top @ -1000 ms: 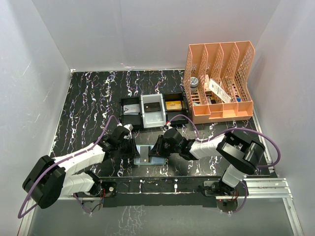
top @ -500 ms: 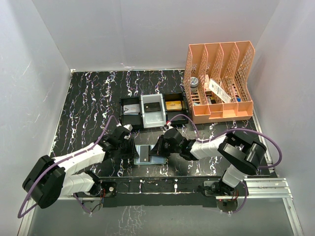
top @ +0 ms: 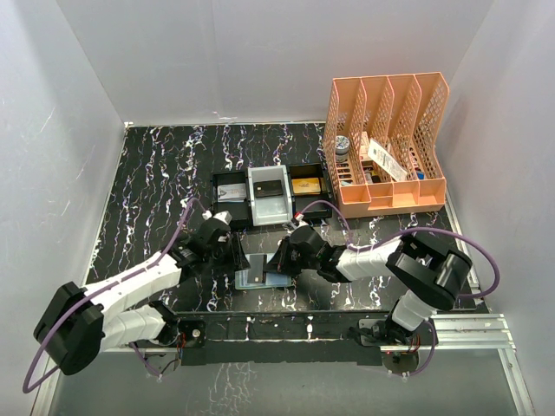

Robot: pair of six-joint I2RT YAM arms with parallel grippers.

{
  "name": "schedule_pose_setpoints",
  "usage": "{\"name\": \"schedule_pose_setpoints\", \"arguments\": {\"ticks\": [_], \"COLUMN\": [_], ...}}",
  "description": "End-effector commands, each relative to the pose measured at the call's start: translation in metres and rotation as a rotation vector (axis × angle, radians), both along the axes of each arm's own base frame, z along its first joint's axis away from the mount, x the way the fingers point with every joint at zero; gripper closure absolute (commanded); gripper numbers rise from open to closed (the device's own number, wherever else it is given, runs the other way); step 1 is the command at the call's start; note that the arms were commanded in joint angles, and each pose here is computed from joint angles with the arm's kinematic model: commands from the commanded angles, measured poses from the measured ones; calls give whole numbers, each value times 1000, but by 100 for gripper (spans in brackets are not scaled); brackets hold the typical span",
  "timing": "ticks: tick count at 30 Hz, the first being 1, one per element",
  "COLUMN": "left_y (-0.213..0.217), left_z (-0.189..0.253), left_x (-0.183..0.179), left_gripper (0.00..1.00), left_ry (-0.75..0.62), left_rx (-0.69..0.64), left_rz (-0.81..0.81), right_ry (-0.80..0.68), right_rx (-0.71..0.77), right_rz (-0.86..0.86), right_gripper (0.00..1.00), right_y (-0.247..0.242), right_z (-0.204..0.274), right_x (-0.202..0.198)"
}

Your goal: Take the credit cards out of the card holder

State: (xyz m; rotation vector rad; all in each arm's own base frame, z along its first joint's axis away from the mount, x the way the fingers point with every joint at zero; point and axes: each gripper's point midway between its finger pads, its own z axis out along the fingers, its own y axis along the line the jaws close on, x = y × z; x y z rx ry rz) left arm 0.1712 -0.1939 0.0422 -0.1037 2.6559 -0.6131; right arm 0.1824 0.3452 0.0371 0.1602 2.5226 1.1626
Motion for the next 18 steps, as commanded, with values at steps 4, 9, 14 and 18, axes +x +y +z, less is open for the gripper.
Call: {"name": "schedule_pose_setpoints", "arguments": {"ticks": [4,9,14,18], "left_y": [-48,-42,-32,-17], "left_z": [31,4,-10,-20], "left_x": [5,3,0,-2], "left_gripper": [59,66,68,70], "left_ry": [-48,19,40,52], "left_rx": [-216,-137,-102,-29], "left_rz": [-130,-95,-50,-18], "right_ry": [-5,-10,-28,-33], "right_rx": [4,7,13,-1], "right_rz": [21,14,11,25], "right_gripper": [100,100,100,100], "right_y": [5,4,2,1], "right_z": [-5,-4,1,2], "right_x": [2,3,4,4]}}
